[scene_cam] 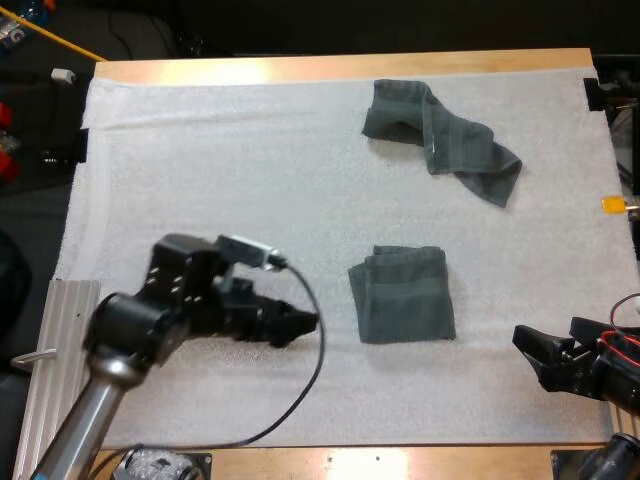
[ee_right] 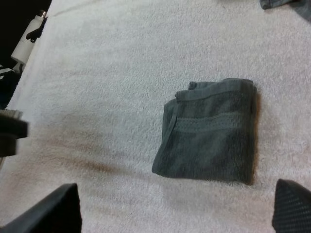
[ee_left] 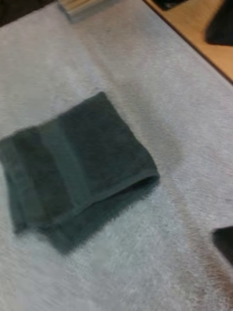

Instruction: Pick towel from pile, fold and stack

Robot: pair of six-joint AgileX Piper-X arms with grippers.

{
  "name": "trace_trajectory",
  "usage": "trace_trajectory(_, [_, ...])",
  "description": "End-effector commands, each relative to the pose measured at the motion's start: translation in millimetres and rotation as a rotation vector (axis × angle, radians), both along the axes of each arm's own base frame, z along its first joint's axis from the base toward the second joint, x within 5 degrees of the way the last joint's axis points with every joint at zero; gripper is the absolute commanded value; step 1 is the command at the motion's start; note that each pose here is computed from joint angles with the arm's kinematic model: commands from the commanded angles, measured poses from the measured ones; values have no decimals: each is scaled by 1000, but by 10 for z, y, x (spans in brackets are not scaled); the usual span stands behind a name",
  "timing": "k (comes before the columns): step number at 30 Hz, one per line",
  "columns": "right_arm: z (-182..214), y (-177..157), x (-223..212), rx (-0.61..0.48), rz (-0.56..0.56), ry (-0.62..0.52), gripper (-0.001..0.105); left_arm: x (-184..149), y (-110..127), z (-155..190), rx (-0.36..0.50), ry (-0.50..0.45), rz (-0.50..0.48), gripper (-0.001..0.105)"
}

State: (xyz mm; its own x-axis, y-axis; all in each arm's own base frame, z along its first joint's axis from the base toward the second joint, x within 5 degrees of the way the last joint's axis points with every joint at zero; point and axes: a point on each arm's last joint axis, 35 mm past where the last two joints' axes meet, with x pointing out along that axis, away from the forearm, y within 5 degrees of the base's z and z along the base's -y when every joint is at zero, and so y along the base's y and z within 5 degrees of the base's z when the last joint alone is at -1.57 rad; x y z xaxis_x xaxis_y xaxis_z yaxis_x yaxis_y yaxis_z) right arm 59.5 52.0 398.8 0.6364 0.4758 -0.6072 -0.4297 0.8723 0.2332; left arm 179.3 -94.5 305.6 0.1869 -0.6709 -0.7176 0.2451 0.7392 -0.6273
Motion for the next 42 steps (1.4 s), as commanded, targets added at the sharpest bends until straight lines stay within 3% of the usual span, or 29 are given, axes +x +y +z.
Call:
trace_trajectory(1, [13, -10, -5, -7, -1, -9, 77, 78, -63, -20, -5, -14, 4, 71])
trace_trajectory(8, [13, -10, -5, -7, -1, -9, 77, 460, -360, -485, 49, 75, -13, 71])
trace_trajectory(16, [13, -10, -5, -7, -1, -9, 77, 789, -541, -1059, 70, 172, -13, 71])
trace_trajectory(23, [13, -10, -5, -7, -1, -9, 77, 985, -675, -1426, -39, 254, -12, 71])
trace_trajectory(32, [14, -17, 0, -18, -22, -20, 77, 1044, -706, -1709, -28, 347, 39, 71])
trace_trajectory(42, [14, -18, 1, -19, -26, -21, 77, 1017, -774, -1733, -36, 381, 48, 71])
